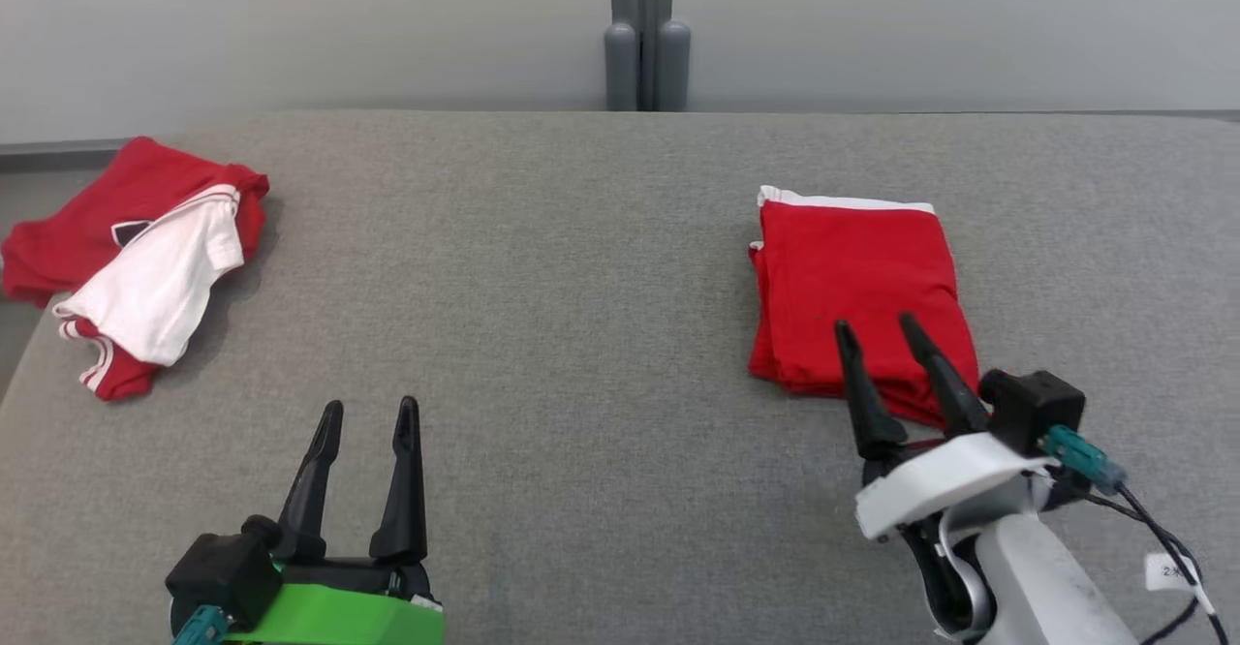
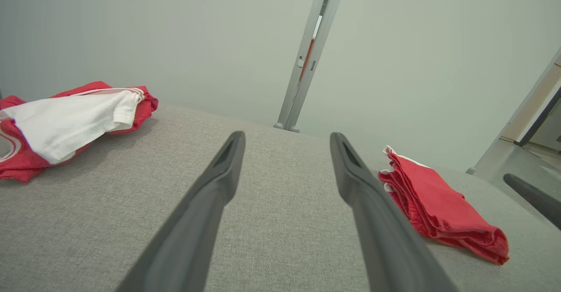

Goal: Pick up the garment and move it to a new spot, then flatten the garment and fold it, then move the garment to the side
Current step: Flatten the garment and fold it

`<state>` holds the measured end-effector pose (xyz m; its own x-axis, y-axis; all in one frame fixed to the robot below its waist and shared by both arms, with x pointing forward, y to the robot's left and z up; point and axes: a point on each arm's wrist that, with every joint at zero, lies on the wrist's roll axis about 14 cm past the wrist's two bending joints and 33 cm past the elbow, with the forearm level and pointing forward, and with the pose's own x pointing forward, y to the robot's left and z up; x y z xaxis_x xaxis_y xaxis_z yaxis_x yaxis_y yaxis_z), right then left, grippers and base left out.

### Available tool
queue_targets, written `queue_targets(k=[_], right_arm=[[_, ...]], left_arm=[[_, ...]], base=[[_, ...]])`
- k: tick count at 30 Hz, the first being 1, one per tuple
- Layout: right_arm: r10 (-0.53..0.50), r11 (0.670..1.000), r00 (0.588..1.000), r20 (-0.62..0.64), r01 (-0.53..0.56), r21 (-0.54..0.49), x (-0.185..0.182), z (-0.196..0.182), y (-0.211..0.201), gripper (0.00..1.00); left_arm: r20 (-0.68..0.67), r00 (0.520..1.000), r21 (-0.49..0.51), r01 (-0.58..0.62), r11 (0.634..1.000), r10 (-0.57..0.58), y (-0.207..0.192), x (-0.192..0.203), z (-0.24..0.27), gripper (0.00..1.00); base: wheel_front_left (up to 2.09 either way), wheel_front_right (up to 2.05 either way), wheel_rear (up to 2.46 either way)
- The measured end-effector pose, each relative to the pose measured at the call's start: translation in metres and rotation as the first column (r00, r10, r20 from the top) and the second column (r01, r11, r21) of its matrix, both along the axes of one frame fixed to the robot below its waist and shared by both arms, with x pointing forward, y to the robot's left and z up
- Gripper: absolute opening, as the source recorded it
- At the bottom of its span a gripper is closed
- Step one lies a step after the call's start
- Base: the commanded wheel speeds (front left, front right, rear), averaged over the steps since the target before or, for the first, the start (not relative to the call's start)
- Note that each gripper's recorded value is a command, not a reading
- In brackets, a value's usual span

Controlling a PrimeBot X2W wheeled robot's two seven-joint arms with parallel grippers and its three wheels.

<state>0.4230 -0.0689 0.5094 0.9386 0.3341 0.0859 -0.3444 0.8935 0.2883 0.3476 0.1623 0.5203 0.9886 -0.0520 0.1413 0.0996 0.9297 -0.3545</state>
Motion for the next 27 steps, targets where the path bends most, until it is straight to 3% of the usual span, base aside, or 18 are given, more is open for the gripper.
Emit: queue_targets(k=[5, 13, 27], right_arm=[[-0.156, 0.984, 0.985, 0.066, 0.161, -0.074, -0.027, 0.009, -0.059, 1.00], [-0.250, 0.958, 0.966, 0.070, 0.257, -0.130, -0.053, 0.004, -0.094, 1.00], [-0.304, 0.939, 0.952, 0.036, 0.305, -0.159, -0.068, -0.009, -0.113, 1.00]], left_arm=[[0.013, 1.000, 0.022, 0.020, 1.000, -0.020, -0.005, 0.003, 0.003, 1.00], [-0.006, 1.000, 0.074, 0.029, 0.997, -0.029, -0.005, 0.009, -0.004, 1.00], [-0.082, 0.997, 0.131, 0.027, 0.991, -0.016, 0.000, -0.006, -0.028, 1.00]], base=[[0.00, 0.00, 0.00], [0.00, 0.00, 0.00], [0.00, 0.00, 0.00]])
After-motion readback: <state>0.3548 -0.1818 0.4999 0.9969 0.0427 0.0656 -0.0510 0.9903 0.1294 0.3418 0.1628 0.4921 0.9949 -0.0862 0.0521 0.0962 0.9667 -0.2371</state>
